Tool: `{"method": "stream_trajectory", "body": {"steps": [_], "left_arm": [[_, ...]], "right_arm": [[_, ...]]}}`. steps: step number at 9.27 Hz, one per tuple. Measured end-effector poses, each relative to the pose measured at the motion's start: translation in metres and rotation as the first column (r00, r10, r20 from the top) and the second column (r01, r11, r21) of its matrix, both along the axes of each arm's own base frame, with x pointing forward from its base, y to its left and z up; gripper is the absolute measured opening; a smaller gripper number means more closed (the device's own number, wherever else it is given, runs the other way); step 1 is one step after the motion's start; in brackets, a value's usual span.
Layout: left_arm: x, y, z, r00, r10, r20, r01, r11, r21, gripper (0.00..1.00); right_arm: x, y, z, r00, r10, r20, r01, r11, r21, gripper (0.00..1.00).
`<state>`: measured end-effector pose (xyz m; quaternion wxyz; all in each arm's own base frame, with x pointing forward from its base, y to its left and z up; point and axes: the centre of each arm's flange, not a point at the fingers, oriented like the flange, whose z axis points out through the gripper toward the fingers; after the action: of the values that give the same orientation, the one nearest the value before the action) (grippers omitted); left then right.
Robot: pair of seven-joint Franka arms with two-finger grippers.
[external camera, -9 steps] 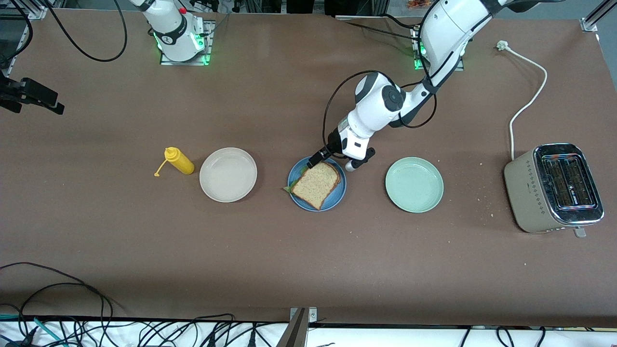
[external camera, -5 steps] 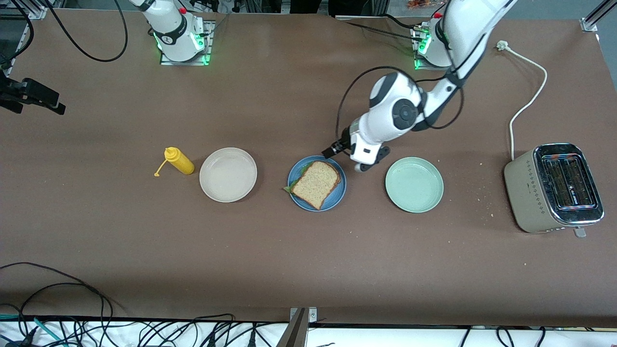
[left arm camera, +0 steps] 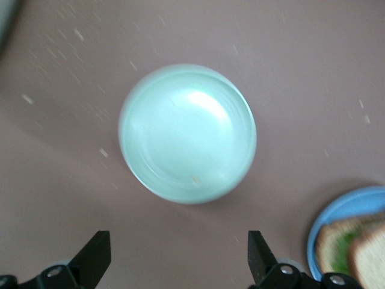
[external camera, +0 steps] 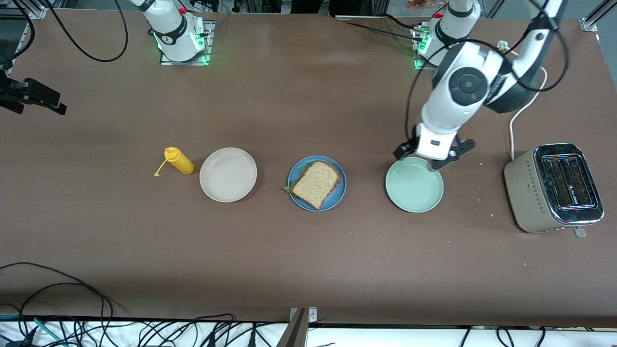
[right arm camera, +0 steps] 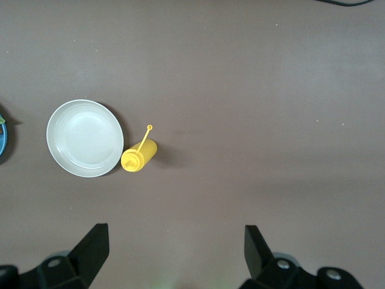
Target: Make sandwich in blue plate with both arms
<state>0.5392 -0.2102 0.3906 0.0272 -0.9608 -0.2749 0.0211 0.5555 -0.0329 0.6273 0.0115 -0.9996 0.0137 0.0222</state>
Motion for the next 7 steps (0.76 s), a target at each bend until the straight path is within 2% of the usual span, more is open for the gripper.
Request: {"method": "stream_trajectory", "body": {"steps": [1, 2, 5, 7], "left_arm": [[0.01, 0.031, 0.016, 0.999, -0.016, 0.032, 0.015, 1.0, 0.027, 1.0], [0.02, 0.066, 0.034, 0.998, -0.041, 0.039, 0.039, 0.999, 0.037, 1.0], [0.045, 0.149, 0.109, 0.994, -0.108, 0.031, 0.106, 0.993, 0.043, 1.0], [0.048, 0.181, 0.166, 0.987, -0.156, 0.031, 0.155, 0.987, 0.034, 1.0]], "right_arm": [[0.0, 0.0, 0.0, 1.0, 0.0, 0.0, 0.0, 1.0, 0.0, 1.0], [0.0, 0.0, 0.0, 1.0, 0.001, 0.0, -0.001, 1.0, 0.0, 1.0], [0.0, 0.001, 0.0, 1.0, 0.001, 0.0, -0.001, 1.0, 0.0, 1.0], [0.0, 0.001, 0.0, 1.0, 0.001, 0.0, -0.001, 1.0, 0.0, 1.0]]}}
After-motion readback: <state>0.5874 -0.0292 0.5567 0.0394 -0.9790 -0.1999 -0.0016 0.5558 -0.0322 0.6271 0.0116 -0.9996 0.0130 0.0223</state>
